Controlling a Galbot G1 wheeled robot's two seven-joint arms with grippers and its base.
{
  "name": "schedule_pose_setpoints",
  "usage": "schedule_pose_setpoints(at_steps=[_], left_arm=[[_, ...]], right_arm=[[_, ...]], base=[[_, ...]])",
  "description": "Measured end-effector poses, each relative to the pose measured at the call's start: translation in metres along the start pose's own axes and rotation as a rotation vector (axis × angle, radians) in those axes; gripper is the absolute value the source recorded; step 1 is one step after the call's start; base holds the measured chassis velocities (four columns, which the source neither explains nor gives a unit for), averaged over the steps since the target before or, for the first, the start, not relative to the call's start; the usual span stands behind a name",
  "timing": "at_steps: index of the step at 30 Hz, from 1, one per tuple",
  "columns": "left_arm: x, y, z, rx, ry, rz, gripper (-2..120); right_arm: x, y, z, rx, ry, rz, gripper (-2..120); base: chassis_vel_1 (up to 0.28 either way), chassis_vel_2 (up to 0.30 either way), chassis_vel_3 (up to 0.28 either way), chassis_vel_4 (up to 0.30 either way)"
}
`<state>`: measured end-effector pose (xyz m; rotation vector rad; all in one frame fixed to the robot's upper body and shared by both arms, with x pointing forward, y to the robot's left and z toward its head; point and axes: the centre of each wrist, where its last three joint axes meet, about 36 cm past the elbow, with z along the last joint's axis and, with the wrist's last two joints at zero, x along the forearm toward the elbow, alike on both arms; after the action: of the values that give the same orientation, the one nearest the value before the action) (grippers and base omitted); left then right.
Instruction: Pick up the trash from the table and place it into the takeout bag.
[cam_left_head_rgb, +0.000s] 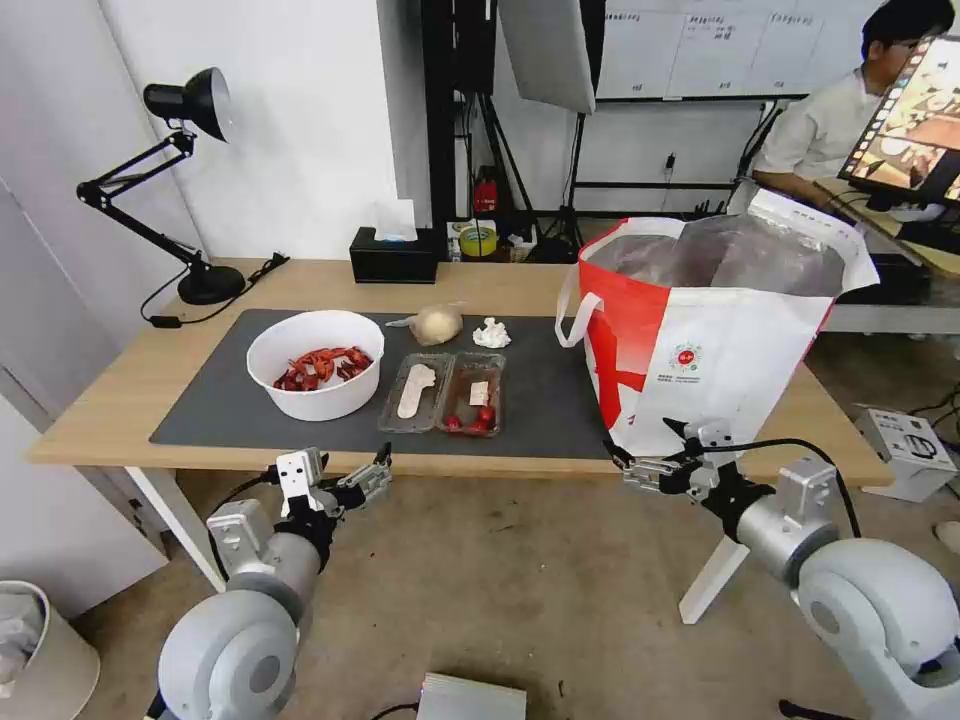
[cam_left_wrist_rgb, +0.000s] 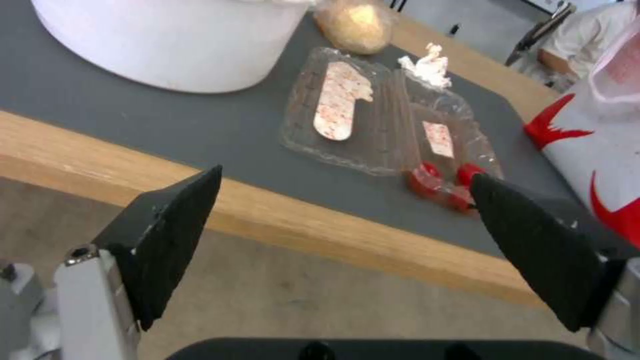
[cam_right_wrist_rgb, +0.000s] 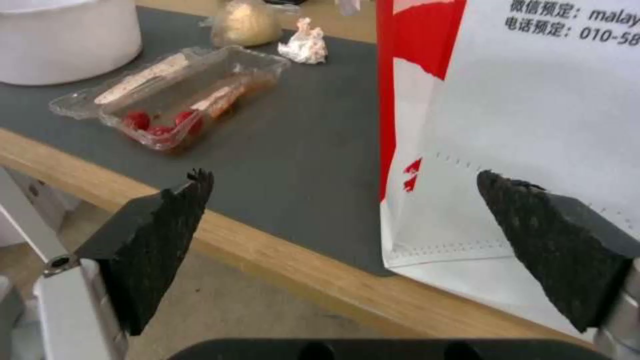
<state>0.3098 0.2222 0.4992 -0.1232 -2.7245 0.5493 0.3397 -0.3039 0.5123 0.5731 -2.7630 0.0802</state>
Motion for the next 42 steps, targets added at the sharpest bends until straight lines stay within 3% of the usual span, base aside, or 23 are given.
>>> schedule_pose_setpoints(at_steps=[14,24,32,34,42], left_arm=[[-0.004,-0.005,0.0,0.082,0.039,0.021,100],[-0.02,-0.015,-0.007,0.231,0.092,0.036,100],[-0.041,-0.022,-0.012,0.379,0.106,0.006,100],[-0.048,-0.028,-0.018,0.449,0.105,0.008,100],[-0.062,-0.039,-0.019,0.505,0.13,0.012,100]], right_arm=[[-0.001,0.004,0.001,-0.01,-0.002,-0.009,100],[0.003,0.007,0.0,-0.01,-0.007,-0.016,100],[0.004,0.008,0.0,-0.012,-0.009,-0.019,100],[0.004,0.008,0.0,-0.012,-0.008,-0.019,100],[0.003,0.007,0.002,-0.015,-0.007,-0.016,100]], base=[[0.0,0.0,0.0,0.0],[0.0,0.0,0.0,0.0],[0.0,0.0,0.0,0.0],[0.0,0.0,0.0,0.0],[0.0,0.0,0.0,0.0]])
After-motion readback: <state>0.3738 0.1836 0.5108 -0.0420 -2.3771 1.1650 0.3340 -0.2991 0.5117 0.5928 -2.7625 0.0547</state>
